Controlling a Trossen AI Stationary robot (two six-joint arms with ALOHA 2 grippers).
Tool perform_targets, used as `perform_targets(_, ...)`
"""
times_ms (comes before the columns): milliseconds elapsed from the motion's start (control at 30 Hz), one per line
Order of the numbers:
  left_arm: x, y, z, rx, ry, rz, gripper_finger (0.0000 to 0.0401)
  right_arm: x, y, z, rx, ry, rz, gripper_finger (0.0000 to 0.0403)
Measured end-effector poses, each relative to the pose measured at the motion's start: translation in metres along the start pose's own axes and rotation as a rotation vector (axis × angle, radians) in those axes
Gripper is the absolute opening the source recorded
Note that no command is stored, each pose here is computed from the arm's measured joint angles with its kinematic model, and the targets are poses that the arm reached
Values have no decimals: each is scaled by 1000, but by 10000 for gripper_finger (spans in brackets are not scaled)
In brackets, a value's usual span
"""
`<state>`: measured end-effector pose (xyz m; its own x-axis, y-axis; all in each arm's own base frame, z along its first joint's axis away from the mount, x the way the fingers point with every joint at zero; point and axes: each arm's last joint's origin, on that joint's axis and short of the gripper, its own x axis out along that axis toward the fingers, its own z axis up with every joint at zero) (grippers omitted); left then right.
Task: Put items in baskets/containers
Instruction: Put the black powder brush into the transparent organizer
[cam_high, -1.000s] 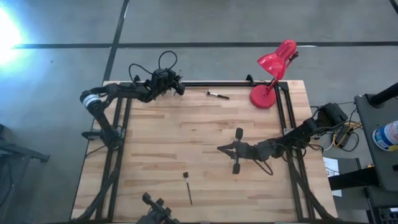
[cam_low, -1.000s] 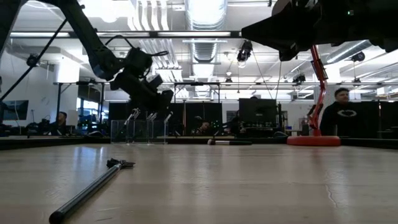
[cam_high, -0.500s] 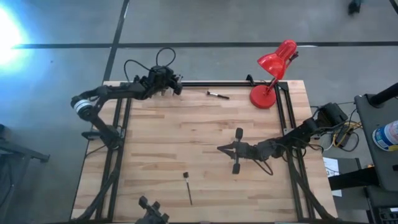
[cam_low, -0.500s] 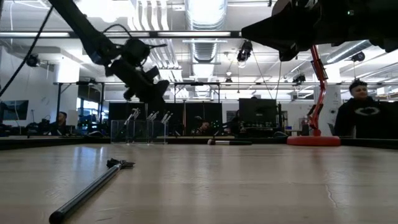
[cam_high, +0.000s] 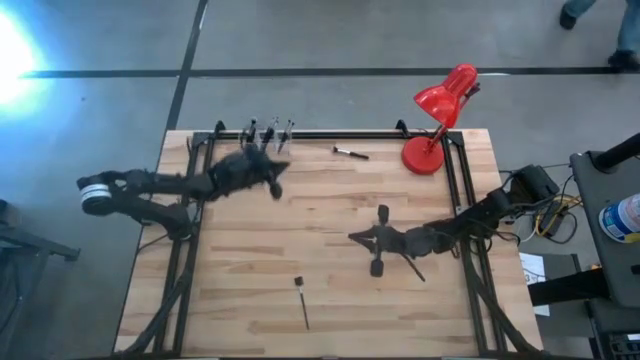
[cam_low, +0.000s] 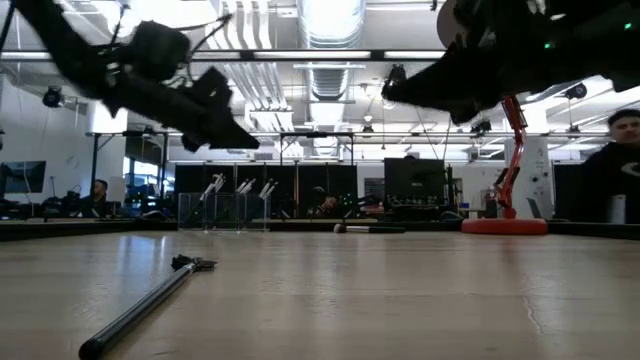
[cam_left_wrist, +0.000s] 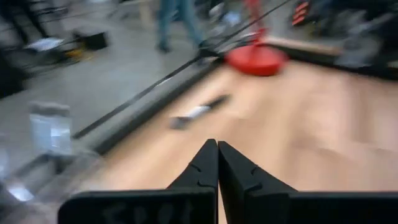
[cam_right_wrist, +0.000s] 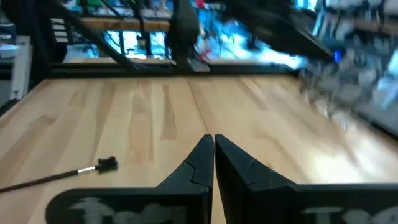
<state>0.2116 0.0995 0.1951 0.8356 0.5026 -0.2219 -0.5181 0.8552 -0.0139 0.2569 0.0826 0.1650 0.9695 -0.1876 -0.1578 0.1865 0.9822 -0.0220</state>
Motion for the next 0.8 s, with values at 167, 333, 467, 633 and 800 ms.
perform_targets(167,-27,-31,-37,-23,-105,-178,1,21,-24,-10,70,140,-132,8)
perform_targets(333,-41,-42,-46,-31,-166,-259,0,47,-74,-16,71,258,-267,8)
perform_targets(467,-41,-43,-48,-31,-157,-259,0,64,-119,-17,104,296,-255,8)
perform_targets(633,-41,-42,-51,-26,-137,-257,0,77,-166,-12,122,383,-287,16)
perform_targets(800,-41,-42,-52,-24,-129,-256,0,88,-197,-10,123,528,-364,52)
